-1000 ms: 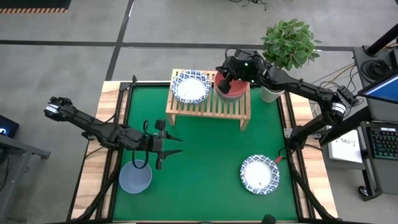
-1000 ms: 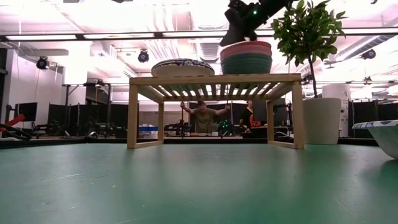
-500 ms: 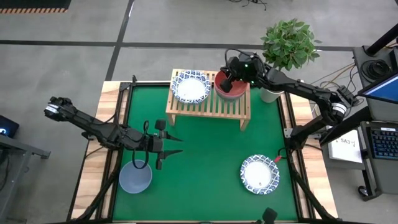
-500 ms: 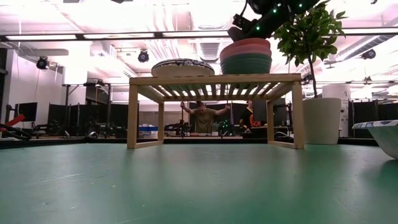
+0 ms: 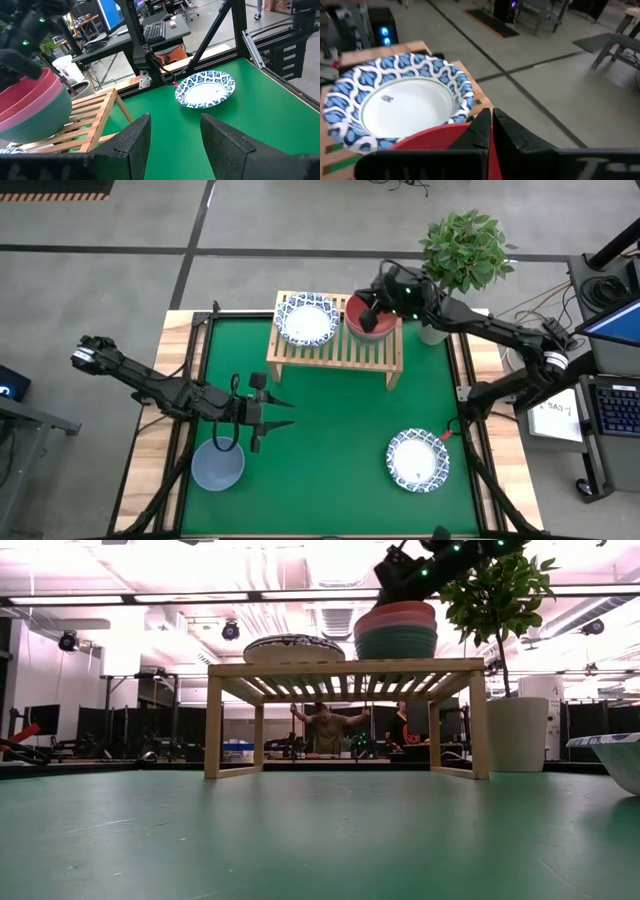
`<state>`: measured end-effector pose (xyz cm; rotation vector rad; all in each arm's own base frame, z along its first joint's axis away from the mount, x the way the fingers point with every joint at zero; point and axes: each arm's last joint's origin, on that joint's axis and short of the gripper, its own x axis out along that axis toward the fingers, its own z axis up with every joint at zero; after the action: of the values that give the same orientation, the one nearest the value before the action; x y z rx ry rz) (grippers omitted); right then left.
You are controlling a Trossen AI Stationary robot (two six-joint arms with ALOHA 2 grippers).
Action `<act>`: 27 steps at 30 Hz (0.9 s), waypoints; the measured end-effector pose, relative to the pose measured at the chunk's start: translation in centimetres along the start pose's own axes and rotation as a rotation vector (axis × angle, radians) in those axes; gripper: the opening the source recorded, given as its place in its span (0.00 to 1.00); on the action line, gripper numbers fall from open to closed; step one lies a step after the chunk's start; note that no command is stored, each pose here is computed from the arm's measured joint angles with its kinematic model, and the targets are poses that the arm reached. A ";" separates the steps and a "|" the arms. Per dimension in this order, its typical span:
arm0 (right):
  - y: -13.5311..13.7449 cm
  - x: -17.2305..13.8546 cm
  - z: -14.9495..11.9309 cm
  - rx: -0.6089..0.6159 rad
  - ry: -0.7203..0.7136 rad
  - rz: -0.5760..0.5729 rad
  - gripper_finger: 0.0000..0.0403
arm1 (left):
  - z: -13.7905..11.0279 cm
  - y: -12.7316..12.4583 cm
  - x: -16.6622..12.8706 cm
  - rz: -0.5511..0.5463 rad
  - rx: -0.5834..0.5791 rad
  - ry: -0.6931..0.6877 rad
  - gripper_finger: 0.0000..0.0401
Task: Place and stack bowls onto a shelf
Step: Stack the orange bowl on top of the pink bowl on the shelf, then stack the blue bowl on top of the orange bowl on the shelf
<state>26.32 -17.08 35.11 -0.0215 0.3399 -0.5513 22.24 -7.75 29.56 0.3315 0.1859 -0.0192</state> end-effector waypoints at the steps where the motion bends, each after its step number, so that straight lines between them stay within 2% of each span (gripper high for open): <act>1: 0.1 -0.2 -0.3 0.008 -0.017 -0.001 0.02 | 0.0 0.0 0.0 0.000 0.001 0.001 0.39; 8: 0.4 -1.1 -3.4 0.063 -0.121 -0.009 0.02 | 0.0 0.0 0.0 -0.001 0.001 0.004 0.39; 12: 0.5 -1.6 -4.1 0.072 -0.157 -0.014 0.02 | 0.0 0.0 0.0 -0.001 0.001 0.003 0.39; 15: 0.4 -2.0 -3.7 0.067 -0.166 -0.019 0.02 | 0.0 0.0 0.0 -0.001 0.001 0.003 0.39; 21: 0.3 -4.1 -1.1 0.062 -0.228 -0.004 0.02 | 0.0 0.0 0.0 0.000 -0.018 -0.001 0.39; 24: 1.1 -5.9 -0.6 0.054 -0.227 0.046 0.02 | 0.1 0.0 0.0 0.000 -0.078 -0.004 0.39; 27: 2.4 -8.2 -0.7 0.046 -0.209 0.112 0.02 | 0.0 -0.1 0.1 -0.003 -0.188 0.000 0.39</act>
<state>20.82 -10.74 36.76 -0.0149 0.1241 -0.4409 22.29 -7.81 29.52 0.1440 0.1863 -0.0051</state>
